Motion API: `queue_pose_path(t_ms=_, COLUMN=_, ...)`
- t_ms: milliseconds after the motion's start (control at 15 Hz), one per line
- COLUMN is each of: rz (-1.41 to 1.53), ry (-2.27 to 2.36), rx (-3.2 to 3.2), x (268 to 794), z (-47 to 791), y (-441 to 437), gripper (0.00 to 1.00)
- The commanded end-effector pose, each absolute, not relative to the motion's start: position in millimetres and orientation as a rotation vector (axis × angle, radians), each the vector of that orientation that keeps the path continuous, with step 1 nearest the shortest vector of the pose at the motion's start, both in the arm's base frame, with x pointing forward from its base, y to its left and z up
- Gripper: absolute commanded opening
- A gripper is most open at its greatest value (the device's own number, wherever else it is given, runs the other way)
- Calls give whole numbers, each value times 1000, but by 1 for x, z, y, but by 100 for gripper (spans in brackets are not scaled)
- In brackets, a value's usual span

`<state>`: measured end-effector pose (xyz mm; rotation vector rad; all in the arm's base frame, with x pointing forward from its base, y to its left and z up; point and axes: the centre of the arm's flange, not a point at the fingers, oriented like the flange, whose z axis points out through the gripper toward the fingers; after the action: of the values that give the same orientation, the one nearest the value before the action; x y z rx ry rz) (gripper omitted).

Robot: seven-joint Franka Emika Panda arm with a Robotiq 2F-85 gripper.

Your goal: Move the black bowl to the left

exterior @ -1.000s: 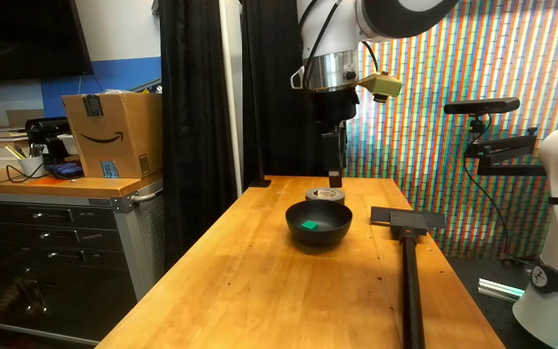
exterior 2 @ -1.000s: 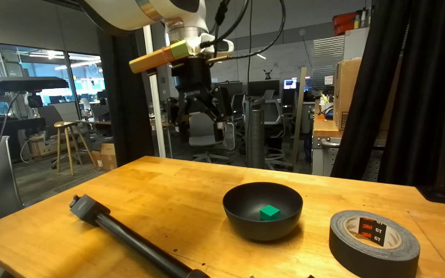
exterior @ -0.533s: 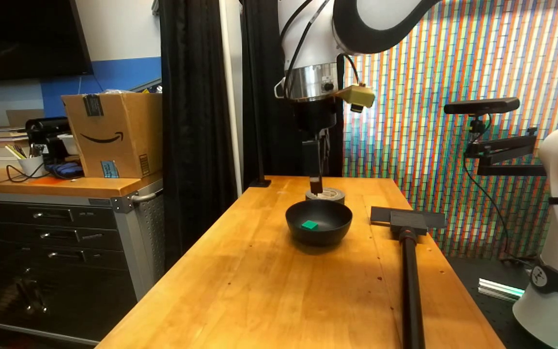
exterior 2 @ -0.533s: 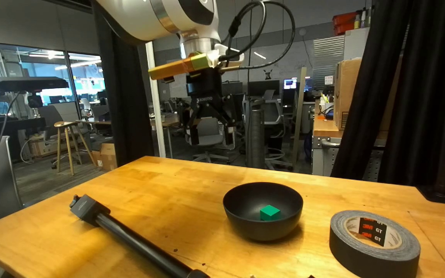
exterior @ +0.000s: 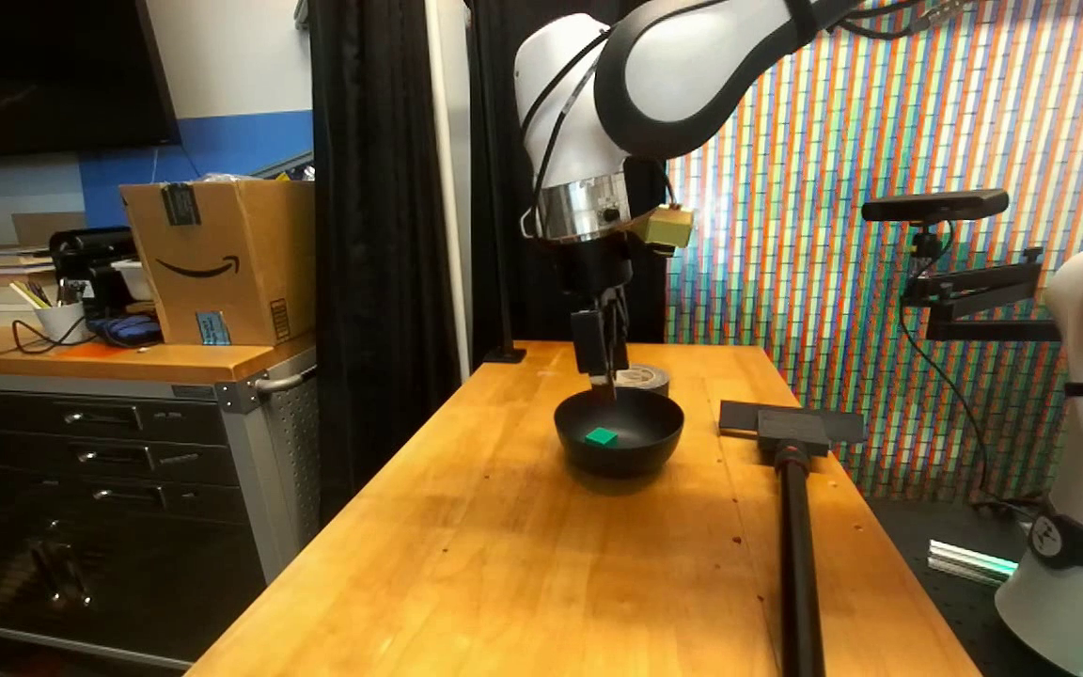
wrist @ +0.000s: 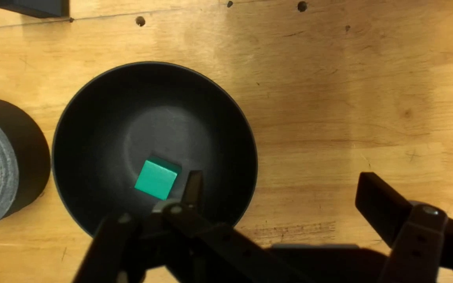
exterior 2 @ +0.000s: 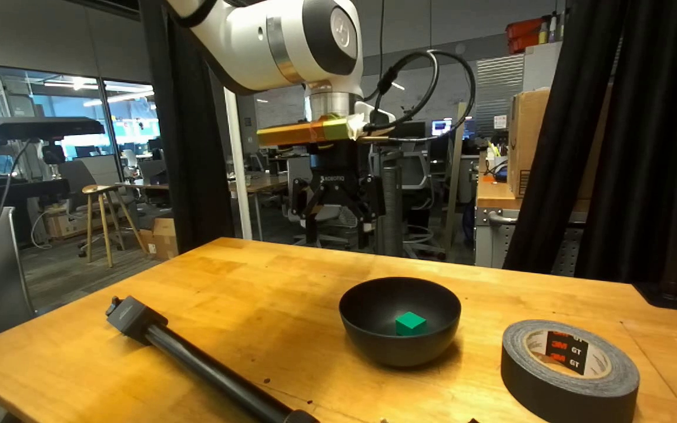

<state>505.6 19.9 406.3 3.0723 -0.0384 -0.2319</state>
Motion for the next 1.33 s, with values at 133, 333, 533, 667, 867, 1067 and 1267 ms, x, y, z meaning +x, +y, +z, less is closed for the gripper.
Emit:
queue_pose_path(t_ms=133, rz=-272, ry=-74, rx=3130, x=509, z=393, y=4, gripper=100)
queue_pose_path(t_ms=333, rz=-322, ry=-97, rx=3144, x=505, z=383, y=5, gripper=100)
queue_pose_path(t_ms=533, rz=-377, ry=-112, rx=3144, x=506, z=373, y=10, gripper=100)
queue_pose_path(t_ms=667, rz=-401, ry=-114, rx=3146, x=507, z=370, y=12, gripper=100)
queue_pose_path(t_ms=867, rz=-429, ry=-143, rx=3159, x=511, z=362, y=8, gripper=100)
queue_pose_path(t_ms=1067, rz=-458, ry=-173, rx=3189, x=510, z=355, y=5, gripper=100)
queue_pose_path(t_ms=1267, rz=-491, ry=-207, rx=3232, x=509, z=344, y=-7, gripper=100)
